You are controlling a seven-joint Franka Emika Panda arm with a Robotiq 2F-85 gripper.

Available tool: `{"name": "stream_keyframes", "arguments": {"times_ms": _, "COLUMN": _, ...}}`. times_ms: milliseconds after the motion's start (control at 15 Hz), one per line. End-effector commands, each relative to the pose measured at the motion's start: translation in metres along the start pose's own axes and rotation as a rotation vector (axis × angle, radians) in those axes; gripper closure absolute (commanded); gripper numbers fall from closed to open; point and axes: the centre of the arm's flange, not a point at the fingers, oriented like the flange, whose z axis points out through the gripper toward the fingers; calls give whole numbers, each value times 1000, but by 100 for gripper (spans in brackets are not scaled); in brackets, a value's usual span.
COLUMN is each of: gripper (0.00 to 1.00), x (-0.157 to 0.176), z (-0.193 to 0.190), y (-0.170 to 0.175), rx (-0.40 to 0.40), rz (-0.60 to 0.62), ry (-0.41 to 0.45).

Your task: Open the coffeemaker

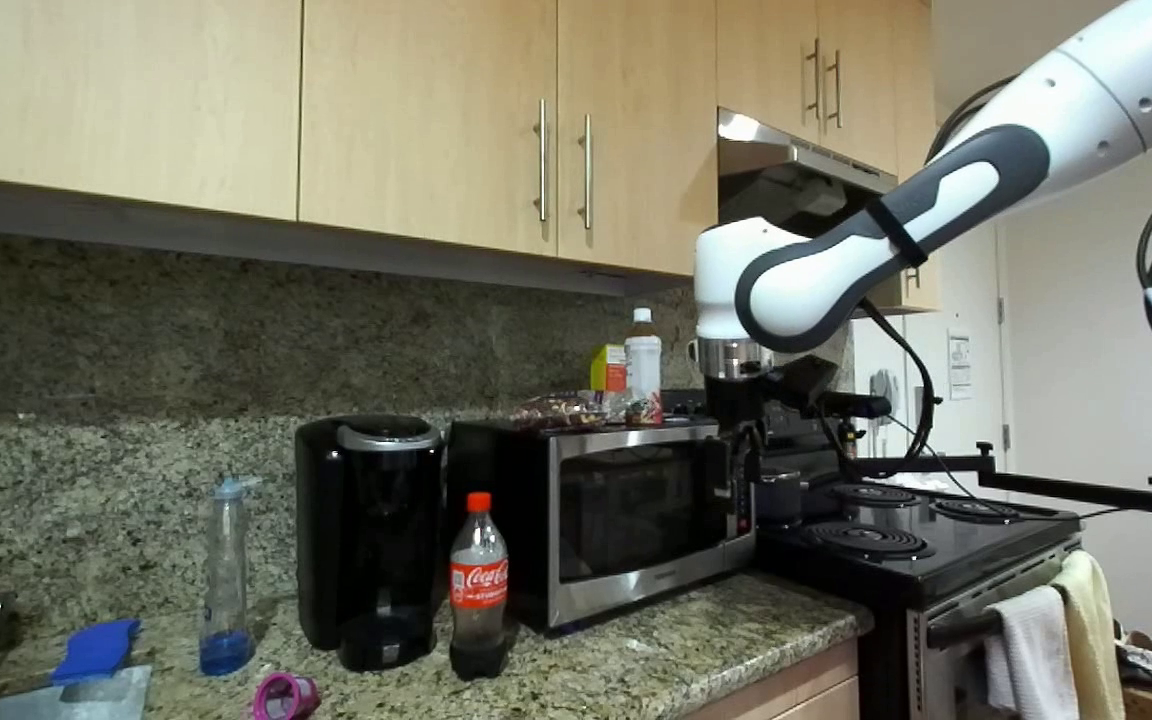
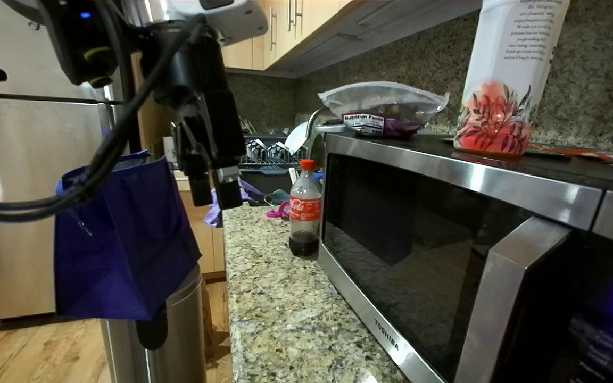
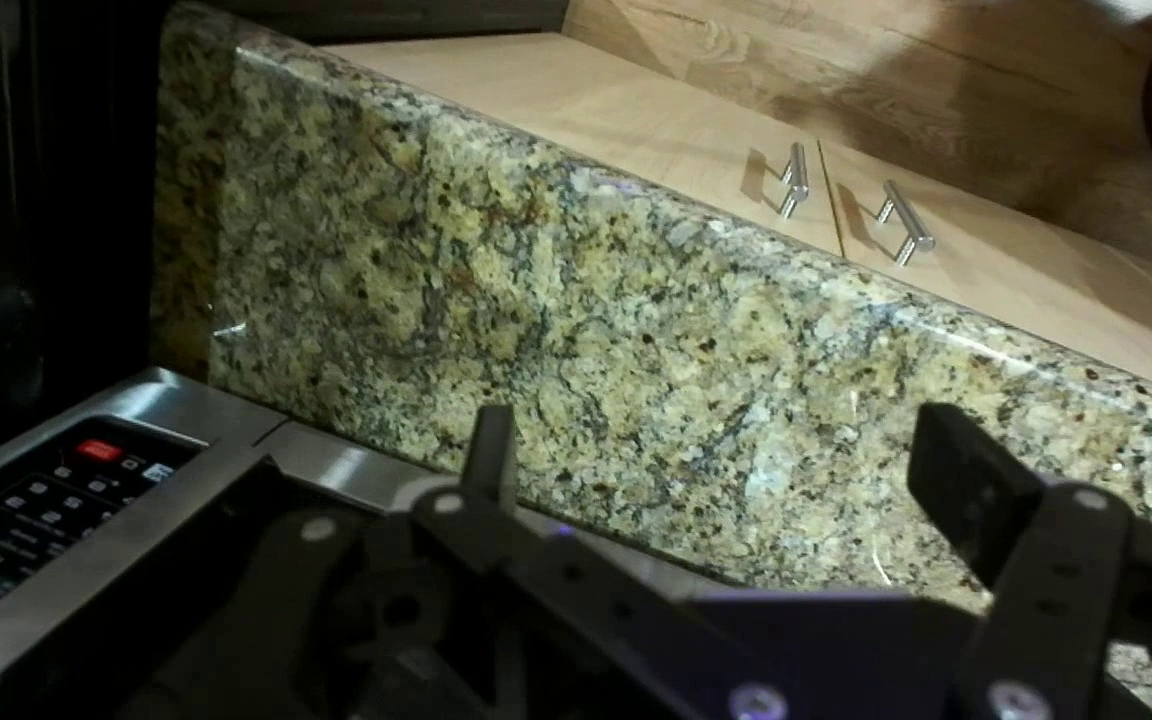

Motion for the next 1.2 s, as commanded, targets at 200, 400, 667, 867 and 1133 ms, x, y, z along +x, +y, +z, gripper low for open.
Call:
{"name": "stream_keyframes", "arguments": {"times_ms": 200, "gripper": 0, "x": 64, "z": -30, "y": -75, "rx": -118, "rz": -245, "ry": 100}}
{"name": "stream_keyframes", "arguments": {"times_ms": 400, "gripper": 0, "x": 86, "z": -47, "y": -117, "rx": -194, "rz": -352, "ry": 172}}
{"name": "stream_keyframes", "arguments": {"times_ms": 667, "gripper": 0, "x": 116, "z": -71, "y": -161, "rx": -187, "rz": -497, "ry": 293}}
{"name": "stream_keyframes", "arguments": {"times_ms": 867, "gripper": 0, "x": 135, "z": -84, "y": -189, "rx": -149, "rz": -644, "ry": 378}}
{"name": "stream_keyframes", "arguments": {"times_ms": 1133, "gripper": 0, "x": 152, "z": -95, "y": -223, "rx": -176, "rz": -832, "ry": 479}}
